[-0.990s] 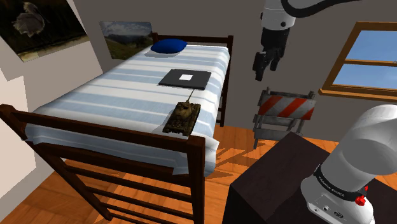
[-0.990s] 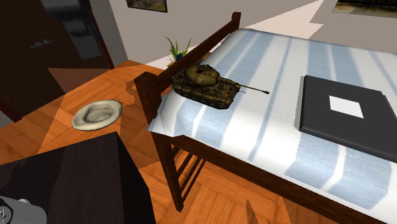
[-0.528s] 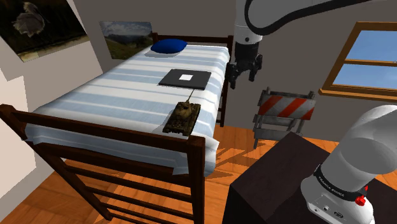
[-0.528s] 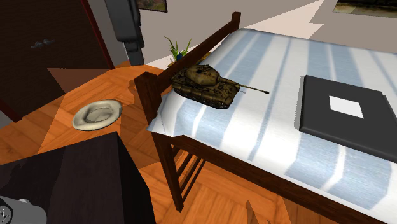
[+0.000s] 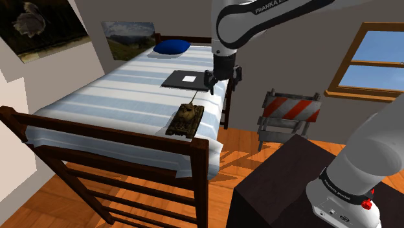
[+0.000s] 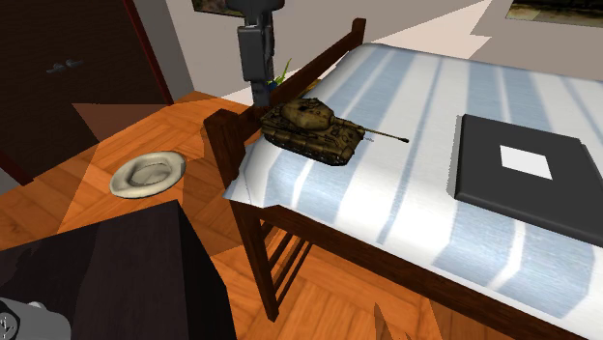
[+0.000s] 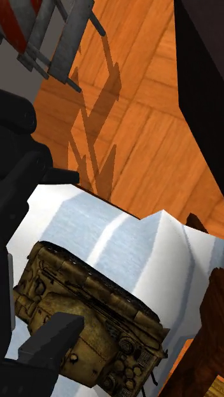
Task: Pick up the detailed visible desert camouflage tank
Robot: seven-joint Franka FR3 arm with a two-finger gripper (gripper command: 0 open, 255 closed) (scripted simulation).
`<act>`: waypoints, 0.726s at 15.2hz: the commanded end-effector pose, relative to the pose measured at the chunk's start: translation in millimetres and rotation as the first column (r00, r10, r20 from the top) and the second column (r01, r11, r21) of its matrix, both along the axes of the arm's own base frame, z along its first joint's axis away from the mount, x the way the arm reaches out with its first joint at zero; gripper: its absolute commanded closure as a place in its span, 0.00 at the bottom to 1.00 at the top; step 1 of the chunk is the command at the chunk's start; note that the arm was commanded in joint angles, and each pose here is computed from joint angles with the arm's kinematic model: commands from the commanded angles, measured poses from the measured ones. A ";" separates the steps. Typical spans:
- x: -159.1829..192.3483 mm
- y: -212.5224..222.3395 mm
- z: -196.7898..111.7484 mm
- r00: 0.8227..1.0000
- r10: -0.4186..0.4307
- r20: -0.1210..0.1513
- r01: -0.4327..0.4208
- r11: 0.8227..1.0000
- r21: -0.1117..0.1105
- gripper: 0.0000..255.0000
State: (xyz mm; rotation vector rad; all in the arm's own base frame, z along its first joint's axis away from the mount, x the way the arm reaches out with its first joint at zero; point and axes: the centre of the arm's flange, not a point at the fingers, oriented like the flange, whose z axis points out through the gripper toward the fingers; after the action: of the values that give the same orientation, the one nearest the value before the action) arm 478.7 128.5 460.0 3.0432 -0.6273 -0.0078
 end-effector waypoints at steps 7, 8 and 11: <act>94.3 24.1 -45.9 0.969 -0.249 -0.005 0.249 0.968 0.042 0.00; 106.0 25.2 -51.5 0.960 -0.278 -0.006 0.278 0.959 0.047 0.00; 141.3 26.7 -68.2 0.931 -0.366 -0.011 0.366 0.929 0.062 0.00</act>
State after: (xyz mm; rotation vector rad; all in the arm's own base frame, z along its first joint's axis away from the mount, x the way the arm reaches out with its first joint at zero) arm 607.6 152.0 400.9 2.9469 -1.1534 -0.0351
